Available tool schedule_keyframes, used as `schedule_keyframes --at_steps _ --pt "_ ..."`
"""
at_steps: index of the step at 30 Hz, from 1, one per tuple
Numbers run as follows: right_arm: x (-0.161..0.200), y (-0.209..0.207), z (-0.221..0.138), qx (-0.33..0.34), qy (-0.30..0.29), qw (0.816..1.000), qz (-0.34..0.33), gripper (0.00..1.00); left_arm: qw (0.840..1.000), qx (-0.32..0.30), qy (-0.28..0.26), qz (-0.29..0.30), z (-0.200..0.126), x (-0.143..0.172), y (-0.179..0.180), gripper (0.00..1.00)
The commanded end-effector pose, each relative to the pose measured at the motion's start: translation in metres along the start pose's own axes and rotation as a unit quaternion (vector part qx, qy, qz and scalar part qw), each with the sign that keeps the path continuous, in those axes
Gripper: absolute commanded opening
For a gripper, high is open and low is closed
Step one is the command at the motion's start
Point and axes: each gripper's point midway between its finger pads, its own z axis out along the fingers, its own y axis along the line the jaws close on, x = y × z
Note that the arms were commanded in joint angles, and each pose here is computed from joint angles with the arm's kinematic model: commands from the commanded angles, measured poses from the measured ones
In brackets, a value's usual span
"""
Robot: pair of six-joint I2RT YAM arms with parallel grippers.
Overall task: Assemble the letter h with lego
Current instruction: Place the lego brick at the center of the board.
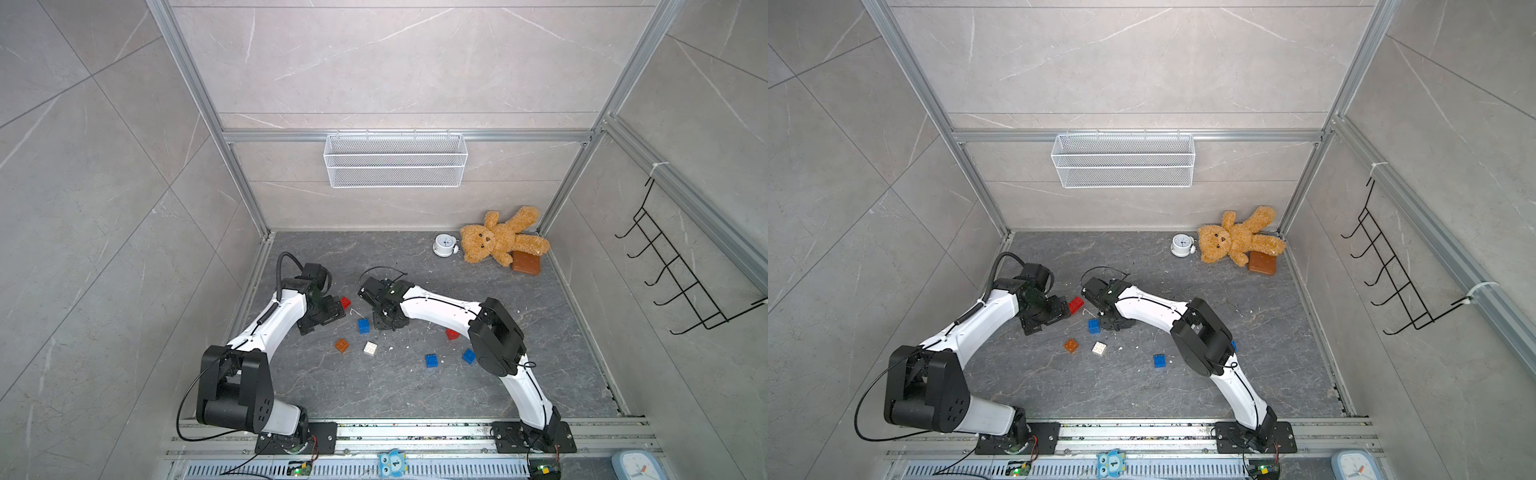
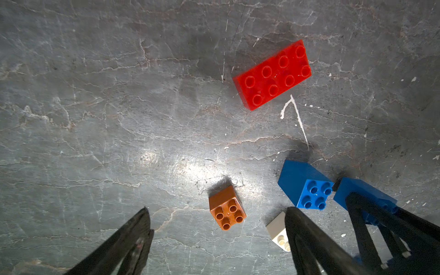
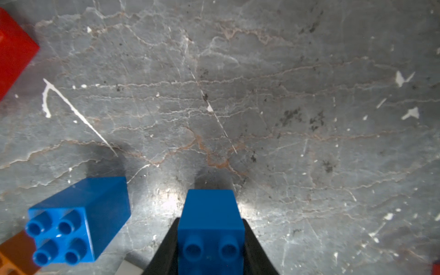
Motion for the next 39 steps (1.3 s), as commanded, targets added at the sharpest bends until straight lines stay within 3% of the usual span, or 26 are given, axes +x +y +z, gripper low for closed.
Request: schedule_keyframes --at_steps 1,9,13,18,25,29,34,39 --pt "0.006 -0.005 0.012 0.013 0.011 1.000 0.008 0.00 1.000 0.014 -0.004 0.003 -0.006 -0.008 -0.007 0.90" --pt "0.009 -0.008 0.018 0.018 0.016 1.000 0.014 0.00 1.000 0.013 0.001 0.002 -0.003 -0.009 -0.008 0.90" --pt "0.010 -0.009 0.018 0.019 0.017 1.000 0.017 0.08 1.000 0.012 0.002 0.000 -0.001 -0.009 -0.009 0.90" --pt "0.010 -0.007 0.014 0.012 0.017 1.000 0.020 0.23 1.000 0.015 0.001 -0.002 -0.002 -0.012 -0.011 0.91" --pt "0.002 -0.006 -0.001 0.004 0.002 1.000 0.025 0.62 1.000 0.020 -0.002 -0.010 -0.002 -0.018 -0.016 0.93" --pt "-0.002 -0.007 -0.012 0.000 -0.007 1.000 0.028 0.76 1.000 0.026 0.000 -0.015 -0.001 -0.021 -0.020 0.93" --pt "-0.013 -0.007 -0.037 -0.011 -0.032 0.999 0.031 0.91 0.999 0.026 -0.001 -0.019 0.000 -0.030 -0.025 0.97" --pt "-0.024 -0.008 -0.065 -0.023 -0.058 0.998 0.025 0.98 0.999 0.027 0.001 -0.027 0.004 -0.040 -0.032 1.00"
